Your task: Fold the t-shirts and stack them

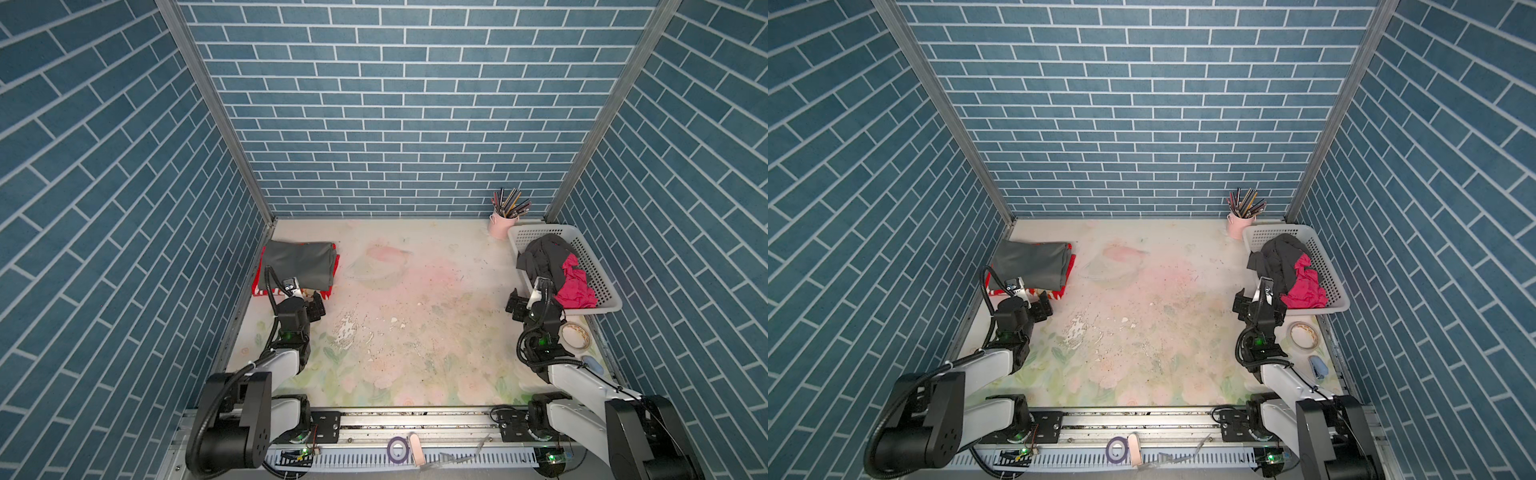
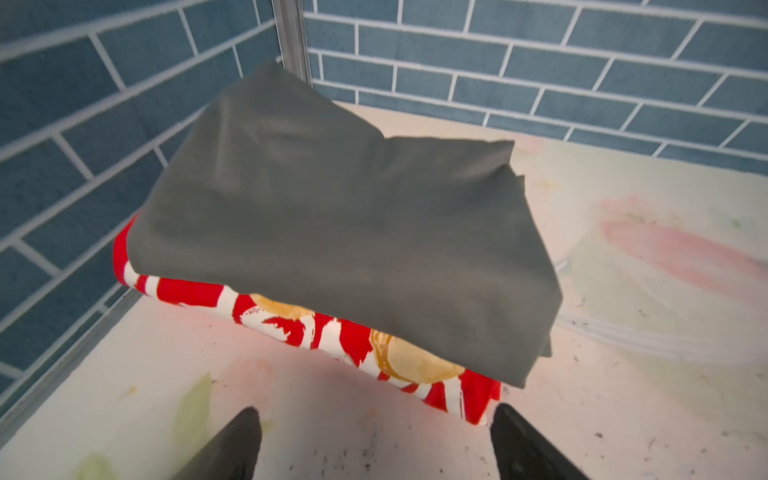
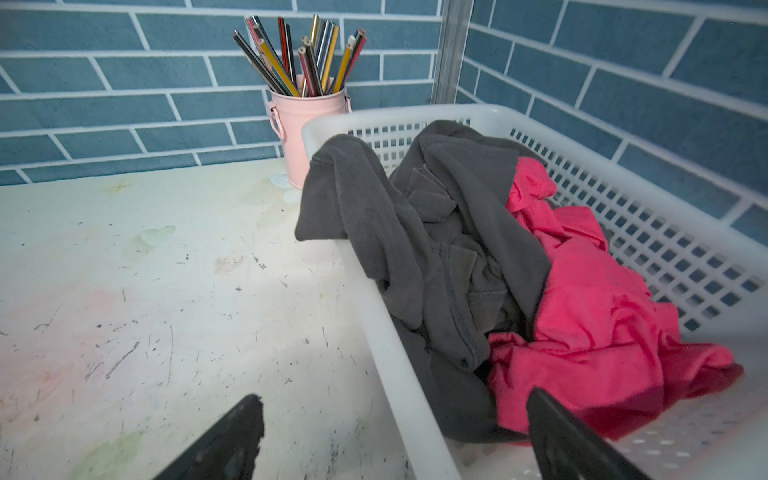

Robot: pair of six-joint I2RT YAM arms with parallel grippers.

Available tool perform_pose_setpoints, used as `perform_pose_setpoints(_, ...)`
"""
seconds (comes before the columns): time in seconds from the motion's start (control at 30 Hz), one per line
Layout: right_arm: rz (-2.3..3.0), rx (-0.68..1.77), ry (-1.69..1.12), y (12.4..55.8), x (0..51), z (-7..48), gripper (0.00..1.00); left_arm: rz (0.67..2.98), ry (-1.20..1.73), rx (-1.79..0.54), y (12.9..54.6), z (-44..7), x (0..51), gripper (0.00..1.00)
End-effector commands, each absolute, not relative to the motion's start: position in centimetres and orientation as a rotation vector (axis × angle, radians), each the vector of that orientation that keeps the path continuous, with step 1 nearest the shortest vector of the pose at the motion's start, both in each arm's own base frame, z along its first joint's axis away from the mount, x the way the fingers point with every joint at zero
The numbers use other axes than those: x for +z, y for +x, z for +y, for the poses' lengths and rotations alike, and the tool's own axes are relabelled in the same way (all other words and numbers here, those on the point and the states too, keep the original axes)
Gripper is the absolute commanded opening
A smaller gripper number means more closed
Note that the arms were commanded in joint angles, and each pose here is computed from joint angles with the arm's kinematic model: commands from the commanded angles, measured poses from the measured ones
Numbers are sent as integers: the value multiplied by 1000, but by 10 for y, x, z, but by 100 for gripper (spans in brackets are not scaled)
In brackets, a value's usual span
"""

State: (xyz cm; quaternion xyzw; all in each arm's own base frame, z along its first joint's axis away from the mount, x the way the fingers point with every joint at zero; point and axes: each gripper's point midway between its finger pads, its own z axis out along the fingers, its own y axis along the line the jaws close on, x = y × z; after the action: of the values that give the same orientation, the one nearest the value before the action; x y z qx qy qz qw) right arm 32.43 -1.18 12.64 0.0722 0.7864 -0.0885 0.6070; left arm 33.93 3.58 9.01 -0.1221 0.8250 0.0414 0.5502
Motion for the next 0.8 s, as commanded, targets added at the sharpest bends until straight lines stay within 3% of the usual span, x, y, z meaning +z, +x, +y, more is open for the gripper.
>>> perform_pose_setpoints(0.0, 1675, -218, 77, 333, 148, -6, 99, 1763, -232, 76, 361, 31, 135, 88)
perform_pose_setpoints(0.27, 1586, -192, -26, 342, 143, 5, 99, 1718, -75, 9, 368, 8, 144, 88)
perform_pose_setpoints(0.77, 1727, -163, 133, 371, 119, -26, 99, 1740, 24, 2, 380, -5, 122, 88)
